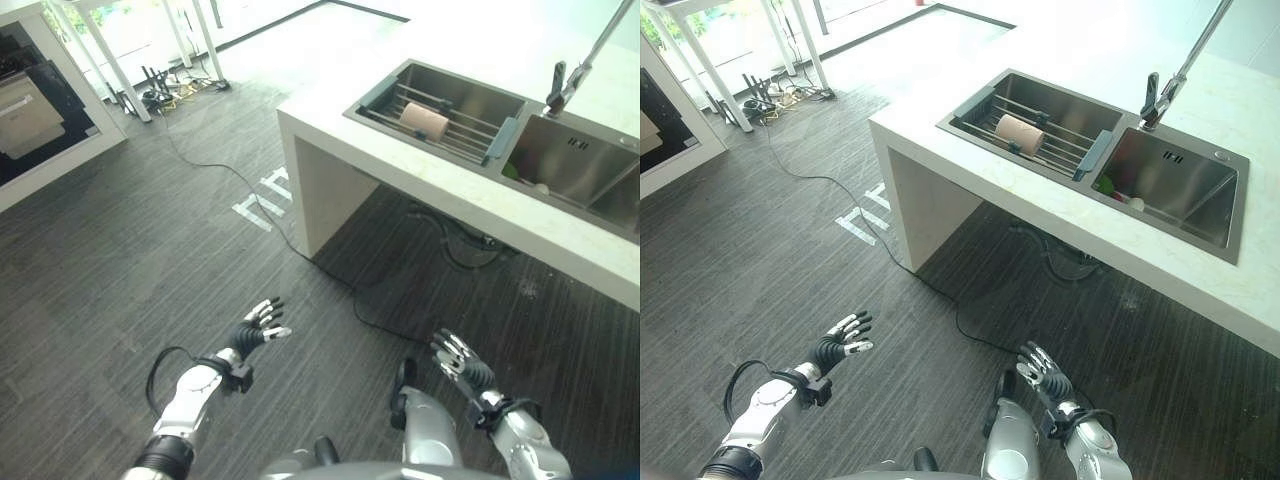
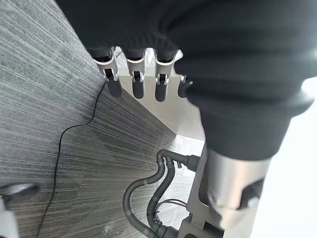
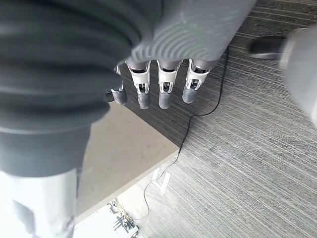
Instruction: Place the dishes in the dishwasher.
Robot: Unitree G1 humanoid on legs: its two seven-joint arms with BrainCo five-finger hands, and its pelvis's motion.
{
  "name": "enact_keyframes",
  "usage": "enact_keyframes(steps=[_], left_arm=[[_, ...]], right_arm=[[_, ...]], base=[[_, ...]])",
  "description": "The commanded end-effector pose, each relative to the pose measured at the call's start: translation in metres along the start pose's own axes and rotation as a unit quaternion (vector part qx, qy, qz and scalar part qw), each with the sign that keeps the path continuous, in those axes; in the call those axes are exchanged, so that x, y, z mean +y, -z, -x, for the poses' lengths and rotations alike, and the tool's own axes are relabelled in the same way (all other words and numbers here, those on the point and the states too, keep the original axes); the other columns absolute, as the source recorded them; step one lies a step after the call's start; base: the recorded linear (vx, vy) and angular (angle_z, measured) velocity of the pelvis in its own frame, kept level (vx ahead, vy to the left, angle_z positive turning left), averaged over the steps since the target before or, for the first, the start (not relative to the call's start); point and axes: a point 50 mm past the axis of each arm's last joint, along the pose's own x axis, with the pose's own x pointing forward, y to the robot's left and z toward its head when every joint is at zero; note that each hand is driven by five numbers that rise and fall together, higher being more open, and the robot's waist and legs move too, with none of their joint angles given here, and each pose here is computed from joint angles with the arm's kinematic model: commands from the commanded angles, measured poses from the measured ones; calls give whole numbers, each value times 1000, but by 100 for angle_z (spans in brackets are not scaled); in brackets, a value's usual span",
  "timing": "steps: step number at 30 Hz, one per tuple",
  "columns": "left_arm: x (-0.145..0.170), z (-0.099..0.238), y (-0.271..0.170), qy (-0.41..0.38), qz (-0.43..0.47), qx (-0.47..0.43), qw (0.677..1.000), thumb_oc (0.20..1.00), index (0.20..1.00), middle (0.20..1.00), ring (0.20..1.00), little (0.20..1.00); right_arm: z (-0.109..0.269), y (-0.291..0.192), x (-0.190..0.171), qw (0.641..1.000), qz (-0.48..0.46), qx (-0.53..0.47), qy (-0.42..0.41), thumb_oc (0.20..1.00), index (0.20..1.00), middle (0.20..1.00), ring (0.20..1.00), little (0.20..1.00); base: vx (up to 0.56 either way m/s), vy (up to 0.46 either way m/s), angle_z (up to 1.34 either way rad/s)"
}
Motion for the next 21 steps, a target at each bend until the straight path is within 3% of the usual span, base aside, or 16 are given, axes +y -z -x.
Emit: enact_keyframes(steps=[1, 11, 21], left_arm=[[-7, -3, -23, 26, -35, -61, 997, 1000, 1000, 1000, 1000, 1000], [-13, -3, -18, 32, -21, -70, 997, 1000, 1000, 1000, 1000, 1000], [-22, -7, -20, 37, 0, -84, 996, 1000, 1000, 1000, 1000, 1000]], right_arm=[[-4, -23, -1, 998, 26, -55, 0, 1000, 1000, 1000, 1000, 1000], [1, -23, -4, 997, 58, -45, -6, 1000, 1000, 1000, 1000, 1000], [-2, -34, -12, 996, 79, -36, -4, 1000, 1000, 1000, 1000, 1000]], base=[[201, -132, -5], [277, -223, -11], [127, -22, -45]])
